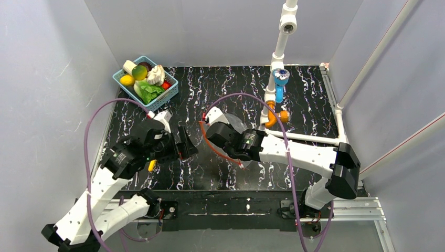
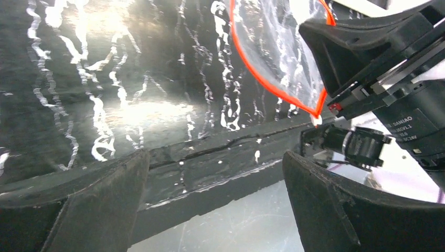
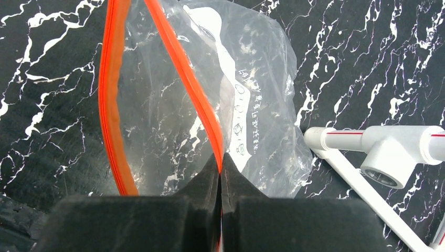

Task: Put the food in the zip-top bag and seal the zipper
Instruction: Open the zipper of the food storage bag at the center of the board, then pick up the fake vegetable from the bin.

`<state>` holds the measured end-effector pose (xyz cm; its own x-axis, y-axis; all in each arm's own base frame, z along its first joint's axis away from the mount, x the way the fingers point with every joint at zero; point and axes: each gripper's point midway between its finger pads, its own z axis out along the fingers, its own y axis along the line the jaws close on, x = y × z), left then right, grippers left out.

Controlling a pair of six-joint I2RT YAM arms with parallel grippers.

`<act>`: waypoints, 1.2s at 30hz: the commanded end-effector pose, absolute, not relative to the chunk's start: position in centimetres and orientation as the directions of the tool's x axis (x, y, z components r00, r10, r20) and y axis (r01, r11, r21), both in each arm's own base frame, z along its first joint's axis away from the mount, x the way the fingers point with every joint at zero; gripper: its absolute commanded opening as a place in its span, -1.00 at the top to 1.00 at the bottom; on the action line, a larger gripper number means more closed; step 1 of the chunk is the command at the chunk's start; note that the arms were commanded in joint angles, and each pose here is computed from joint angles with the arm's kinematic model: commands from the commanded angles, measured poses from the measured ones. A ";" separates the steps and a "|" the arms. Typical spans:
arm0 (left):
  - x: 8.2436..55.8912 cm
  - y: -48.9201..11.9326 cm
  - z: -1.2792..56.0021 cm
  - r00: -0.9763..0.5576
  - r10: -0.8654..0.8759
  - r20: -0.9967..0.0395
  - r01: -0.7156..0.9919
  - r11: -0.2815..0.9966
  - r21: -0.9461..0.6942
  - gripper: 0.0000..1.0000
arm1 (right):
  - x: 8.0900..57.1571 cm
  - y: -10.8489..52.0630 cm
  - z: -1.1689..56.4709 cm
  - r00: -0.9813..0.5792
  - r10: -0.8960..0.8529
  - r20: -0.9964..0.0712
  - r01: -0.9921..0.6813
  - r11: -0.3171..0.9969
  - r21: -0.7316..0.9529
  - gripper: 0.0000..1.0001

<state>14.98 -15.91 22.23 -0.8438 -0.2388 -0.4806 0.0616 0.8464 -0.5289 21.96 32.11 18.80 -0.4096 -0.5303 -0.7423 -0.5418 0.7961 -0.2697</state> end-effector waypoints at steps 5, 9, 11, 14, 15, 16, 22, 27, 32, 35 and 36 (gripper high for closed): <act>20.3 -8.3 24.0 -0.743 -0.242 -0.624 -0.158 0.969 -0.187 -0.96 | 22.9 32.6 21.6 -0.371 -0.472 -0.800 -0.547 0.807 -0.223 0.97; 25.5 -5.2 24.3 -0.668 -0.383 -0.638 -0.303 0.923 -0.237 -0.96 | 23.1 32.5 21.5 -0.389 -0.449 -0.804 -0.551 0.813 -0.187 0.97; 28.4 -3.7 24.7 -0.614 -0.415 -0.672 -0.346 0.906 -0.245 -0.97 | 22.9 32.8 21.5 -0.390 -0.434 -0.812 -0.570 0.806 -0.158 0.97; 33.2 -1.6 24.7 -0.545 -0.432 -0.719 -0.394 0.889 -0.235 -0.96 | 22.7 32.9 21.2 -0.395 -0.425 -0.814 -0.585 0.800 -0.134 0.97; 34.6 -1.1 24.4 -0.536 -0.456 -0.711 -0.415 0.875 -0.249 -0.97 | 22.7 32.8 21.1 -0.399 -0.424 -0.813 -0.585 0.800 -0.130 0.97; 36.0 -0.8 24.4 -0.525 -0.478 -0.704 -0.422 0.865 -0.272 -0.97 | 22.7 32.6 21.0 -0.402 -0.423 -0.812 -0.586 0.800 -0.127 0.97; 44.9 1.4 22.8 -0.450 -0.440 -0.777 -0.427 0.870 -0.246 -0.97 | 23.1 31.9 21.4 -0.418 -0.383 -0.824 -0.600 0.797 -0.066 0.97; 50.7 1.4 23.2 -0.242 -0.447 -0.861 -0.337 0.871 -0.357 -0.97 | 22.8 31.8 21.9 -0.421 -0.361 -0.832 -0.615 0.788 -0.030 0.97; 54.1 3.2 19.2 -0.005 -0.872 -0.490 -0.462 0.436 -0.772 -0.69 | 22.9 31.8 21.0 -0.432 -0.367 -0.824 -0.618 0.786 -0.026 0.97; 55.3 3.6 17.0 0.132 -0.957 -0.257 -0.483 0.164 -0.860 -0.59 | 23.0 31.8 20.5 -0.439 -0.367 -0.820 -0.617 0.787 -0.021 0.97; 55.2 3.8 16.2 0.170 -0.964 -0.203 -0.519 0.088 -0.850 -0.57 | 23.1 31.9 20.5 -0.442 -0.367 -0.819 -0.617 0.787 -0.020 0.97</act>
